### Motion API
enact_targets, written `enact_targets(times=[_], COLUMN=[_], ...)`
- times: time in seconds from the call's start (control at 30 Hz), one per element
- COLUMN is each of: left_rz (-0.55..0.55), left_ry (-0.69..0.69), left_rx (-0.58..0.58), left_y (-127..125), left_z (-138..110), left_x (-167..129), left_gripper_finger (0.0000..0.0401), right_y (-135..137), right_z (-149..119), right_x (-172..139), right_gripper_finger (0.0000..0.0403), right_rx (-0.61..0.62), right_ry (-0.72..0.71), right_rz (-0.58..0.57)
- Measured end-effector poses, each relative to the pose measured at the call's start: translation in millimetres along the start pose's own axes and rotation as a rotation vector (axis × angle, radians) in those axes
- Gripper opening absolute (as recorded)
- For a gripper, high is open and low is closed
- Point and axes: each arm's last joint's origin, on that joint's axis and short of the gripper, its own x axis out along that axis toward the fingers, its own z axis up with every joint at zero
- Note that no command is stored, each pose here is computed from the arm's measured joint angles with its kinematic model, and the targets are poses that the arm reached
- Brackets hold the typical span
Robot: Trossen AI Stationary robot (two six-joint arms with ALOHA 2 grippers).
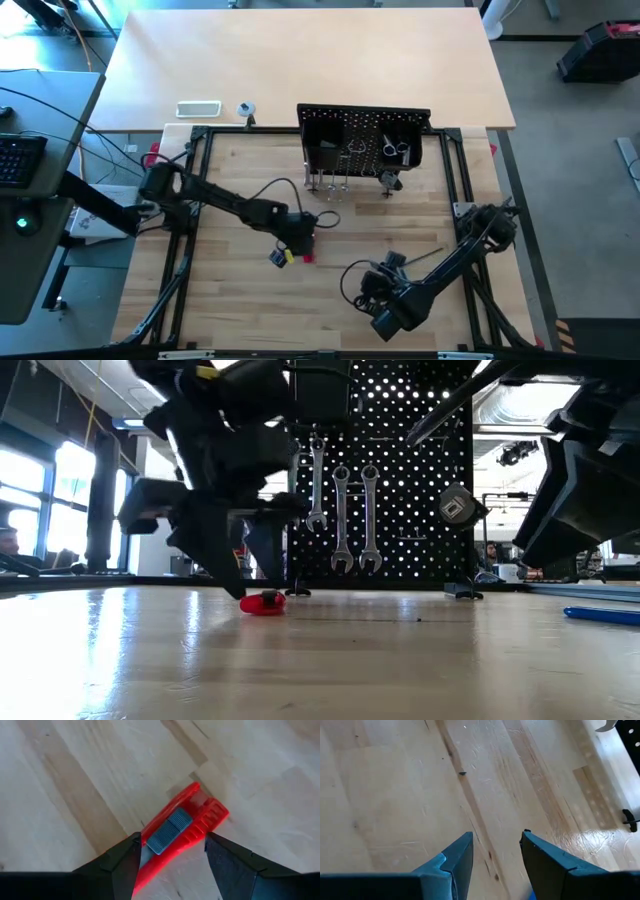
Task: Hang tools onto peg board
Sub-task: Put the cutter into the peg board
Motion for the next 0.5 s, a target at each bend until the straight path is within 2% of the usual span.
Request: enact_targets(times=[0.23,0.4,0.5], left_rz=[-0.045,-0.204,-0.218], left_ry=[0.062,0.102,0.152], left_rx=[0.055,0.001,-0.029], left_y=[8,7,3], left_z=[13,11,13], left_x=[11,31,40], left_gripper_finger=[0.0213,0.0213,0.0204], right_y=[2,3,3], right_z=[-4,-5,-5], right_x=[-5,-6,-6], right_gripper_finger=[0.0161,0.0161,0.0161], right_rx=[0.005,0.002,0.001], right_ry=[-0.044,-0.057,-0.06], right_rz=[-0.008,-0.011,-0.01])
